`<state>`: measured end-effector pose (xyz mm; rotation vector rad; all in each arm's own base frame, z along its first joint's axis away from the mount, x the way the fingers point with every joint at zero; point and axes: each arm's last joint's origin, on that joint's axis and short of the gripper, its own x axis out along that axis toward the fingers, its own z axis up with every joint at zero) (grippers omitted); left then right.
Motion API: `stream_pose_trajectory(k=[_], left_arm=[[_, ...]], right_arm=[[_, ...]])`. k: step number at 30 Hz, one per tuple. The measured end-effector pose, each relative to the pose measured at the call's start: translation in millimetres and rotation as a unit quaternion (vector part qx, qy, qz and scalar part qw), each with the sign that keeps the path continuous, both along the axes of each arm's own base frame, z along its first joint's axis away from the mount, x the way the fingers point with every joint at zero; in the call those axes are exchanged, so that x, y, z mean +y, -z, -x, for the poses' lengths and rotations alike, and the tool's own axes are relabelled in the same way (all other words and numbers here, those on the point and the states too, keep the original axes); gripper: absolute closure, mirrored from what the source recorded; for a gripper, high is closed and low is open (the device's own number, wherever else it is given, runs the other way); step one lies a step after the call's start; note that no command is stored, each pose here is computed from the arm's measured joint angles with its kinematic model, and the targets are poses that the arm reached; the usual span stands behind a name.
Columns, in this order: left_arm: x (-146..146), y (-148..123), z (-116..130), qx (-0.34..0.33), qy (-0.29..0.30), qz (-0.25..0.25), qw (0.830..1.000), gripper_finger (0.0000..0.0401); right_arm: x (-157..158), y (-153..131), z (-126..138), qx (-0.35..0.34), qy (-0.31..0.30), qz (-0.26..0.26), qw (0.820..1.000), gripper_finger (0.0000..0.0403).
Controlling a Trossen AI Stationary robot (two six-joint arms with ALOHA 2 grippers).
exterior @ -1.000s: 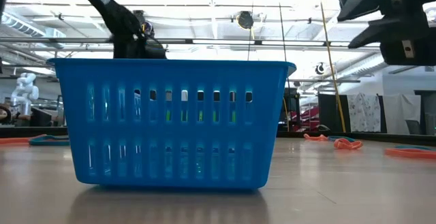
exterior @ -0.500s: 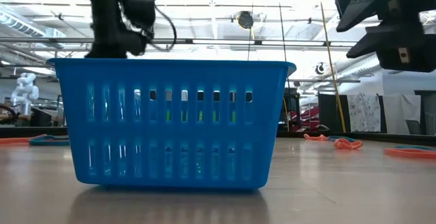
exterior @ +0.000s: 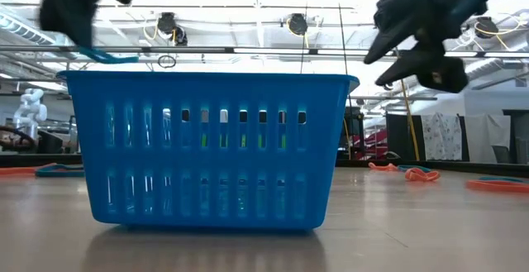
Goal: Sort rubber bands into baskets
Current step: Put the blue rubberband into the red bin
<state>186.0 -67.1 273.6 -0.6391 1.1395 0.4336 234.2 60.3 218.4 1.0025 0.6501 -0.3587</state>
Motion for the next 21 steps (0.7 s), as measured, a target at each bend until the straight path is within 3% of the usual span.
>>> stream_pose_trajectory(k=[14,21], left_arm=[[-117.2,49.3,22.5,0.071,-0.007,0.040,0.997,0.0401],[-146.4,76.7,36.0,0.139,-0.028,0.042,0.989,0.0401]], right_arm=[[-98.5,-10.2,17.3,0.040,0.132,0.066,0.988,0.0259],[-139.4,-3.1,-0.3,-0.013,0.117,0.032,0.993,0.0259]])
